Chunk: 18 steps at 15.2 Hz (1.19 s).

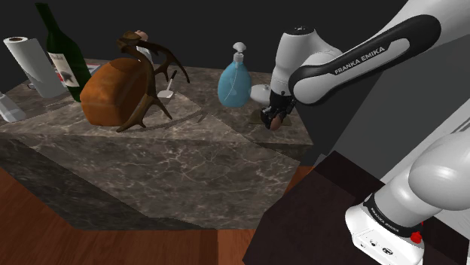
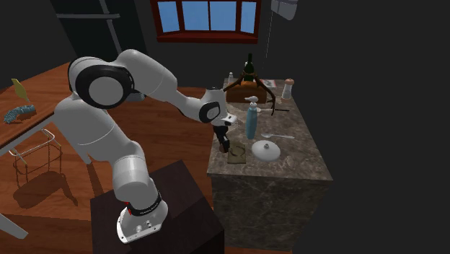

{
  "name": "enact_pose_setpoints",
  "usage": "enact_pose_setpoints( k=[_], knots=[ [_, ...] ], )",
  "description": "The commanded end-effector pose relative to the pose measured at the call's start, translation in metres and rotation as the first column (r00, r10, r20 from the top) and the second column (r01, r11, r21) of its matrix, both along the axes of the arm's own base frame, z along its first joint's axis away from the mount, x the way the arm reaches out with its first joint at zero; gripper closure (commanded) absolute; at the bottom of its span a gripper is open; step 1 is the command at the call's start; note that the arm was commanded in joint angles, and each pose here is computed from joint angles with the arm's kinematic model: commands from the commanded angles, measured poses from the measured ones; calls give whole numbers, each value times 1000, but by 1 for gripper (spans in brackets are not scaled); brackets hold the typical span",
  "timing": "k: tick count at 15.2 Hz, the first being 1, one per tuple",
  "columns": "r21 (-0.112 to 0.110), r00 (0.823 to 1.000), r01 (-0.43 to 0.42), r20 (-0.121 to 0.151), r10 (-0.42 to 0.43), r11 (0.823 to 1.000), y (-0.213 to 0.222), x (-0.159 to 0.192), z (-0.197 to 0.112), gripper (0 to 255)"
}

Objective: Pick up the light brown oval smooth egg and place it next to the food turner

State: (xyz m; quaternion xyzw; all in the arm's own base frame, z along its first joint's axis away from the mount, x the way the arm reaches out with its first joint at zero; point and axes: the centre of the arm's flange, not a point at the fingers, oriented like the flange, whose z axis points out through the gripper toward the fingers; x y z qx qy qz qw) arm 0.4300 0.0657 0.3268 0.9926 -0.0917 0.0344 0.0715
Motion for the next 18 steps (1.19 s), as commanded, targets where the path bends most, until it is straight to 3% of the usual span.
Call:
enact_pose_setpoints(
  k=[1,18],
  knots=[
    [0,1000,0,0,0,1000,0,0,0,255],
    [0,1000,0,0,0,1000,0,0,90,255]
  ],
)
